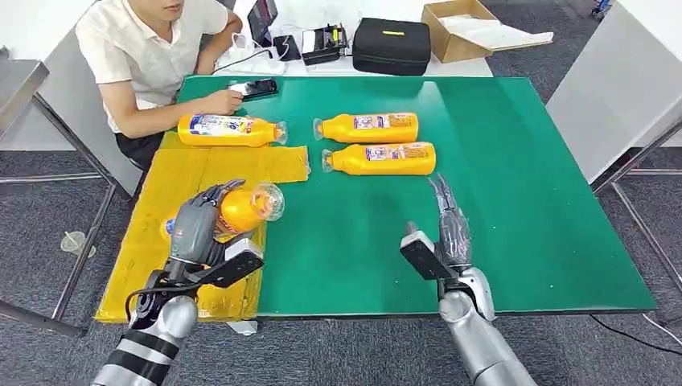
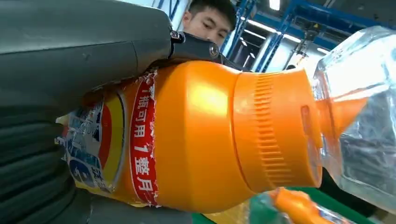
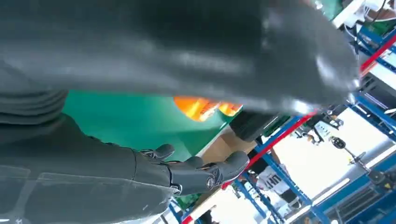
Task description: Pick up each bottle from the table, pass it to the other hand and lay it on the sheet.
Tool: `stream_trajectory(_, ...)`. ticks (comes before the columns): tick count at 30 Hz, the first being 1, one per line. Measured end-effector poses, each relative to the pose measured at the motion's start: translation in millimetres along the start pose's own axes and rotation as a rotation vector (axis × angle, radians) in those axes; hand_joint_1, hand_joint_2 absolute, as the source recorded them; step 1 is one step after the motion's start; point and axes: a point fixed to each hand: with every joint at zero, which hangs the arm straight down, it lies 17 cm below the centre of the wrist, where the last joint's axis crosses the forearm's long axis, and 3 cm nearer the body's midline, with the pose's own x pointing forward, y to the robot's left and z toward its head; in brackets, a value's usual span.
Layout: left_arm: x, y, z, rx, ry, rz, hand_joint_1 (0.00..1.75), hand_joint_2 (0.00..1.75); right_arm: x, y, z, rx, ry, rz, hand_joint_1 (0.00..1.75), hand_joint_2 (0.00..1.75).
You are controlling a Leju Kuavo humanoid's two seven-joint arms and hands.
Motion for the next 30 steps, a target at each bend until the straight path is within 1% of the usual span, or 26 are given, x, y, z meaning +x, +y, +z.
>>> stream_trajectory(2,-4,-1,0,-0.011,0.001,-0.013,1.75,1.75,-1,-1,0,-0.004,0.004,-0.001,0.00,0.00)
stream_trajectory(3,-5,-5,0,-0.033,0.000,-0.032,1.75,1.75,-1,-1,0,-0.005,0.004,-0.002,0.00,1.75)
stream_trajectory(8,-21,-45,-6,-0.250,-0.020,-0.124,1.75,1.75,11,2,-8,0.007,-0.040,-0.019,0.00,1.75)
stream_trajectory(9,-24,-55,-7,-0.293,-0.027,-0.128,1.68,1.75,14,3,-11,0.006,-0.048,-0.022,0.00,1.75)
stream_trajectory(10,-26,-63,-7,-0.332,-0.035,-0.129,1.29,1.75,15,3,-14,0.007,-0.053,-0.020,0.00,1.75)
stream_trajectory(11,-29,-70,-7,-0.367,-0.038,-0.132,1.41,1.75,17,3,-18,0.004,-0.057,-0.018,0.00,1.75)
stream_trajectory(12,-31,-78,-7,-0.397,-0.038,-0.134,1.47,1.75,17,3,-21,0.001,-0.060,-0.016,0.00,1.75)
stream_trajectory(13,-33,-85,-6,-0.425,-0.033,-0.129,1.29,1.75,19,3,-24,-0.003,-0.063,-0.016,0.00,1.75)
stream_trajectory(14,-36,-90,-5,-0.447,-0.025,-0.122,1.29,1.75,19,2,-26,-0.005,-0.065,-0.017,0.00,1.75)
stream_trajectory(16,-38,-99,-7,-0.490,-0.012,-0.105,0.45,1.75,20,2,-31,-0.008,-0.068,-0.023,0.00,1.75)
stream_trajectory(17,-40,-102,-8,-0.512,-0.004,-0.099,0.35,1.75,20,2,-33,-0.008,-0.068,-0.025,0.00,1.75)
stream_trajectory(18,-42,-105,-10,-0.531,0.003,-0.097,0.03,1.75,21,2,-34,-0.007,-0.068,-0.028,0.00,1.75)
stream_trajectory(19,-44,-107,-11,-0.546,0.011,-0.098,0.00,1.75,21,4,-34,-0.004,-0.069,-0.031,0.00,1.75)
stream_trajectory(22,-56,-110,-13,-0.577,0.048,-0.130,0.00,1.75,21,6,-35,0.002,-0.070,-0.044,0.00,1.75)
stream_trajectory(27,-83,-116,-5,-0.652,0.144,-0.177,0.00,1.75,20,13,-33,0.018,-0.064,-0.064,0.00,1.75)
stream_trajectory(30,-91,-114,-6,-0.667,0.164,-0.200,0.00,1.75,19,15,-32,0.022,-0.060,-0.069,0.00,1.75)
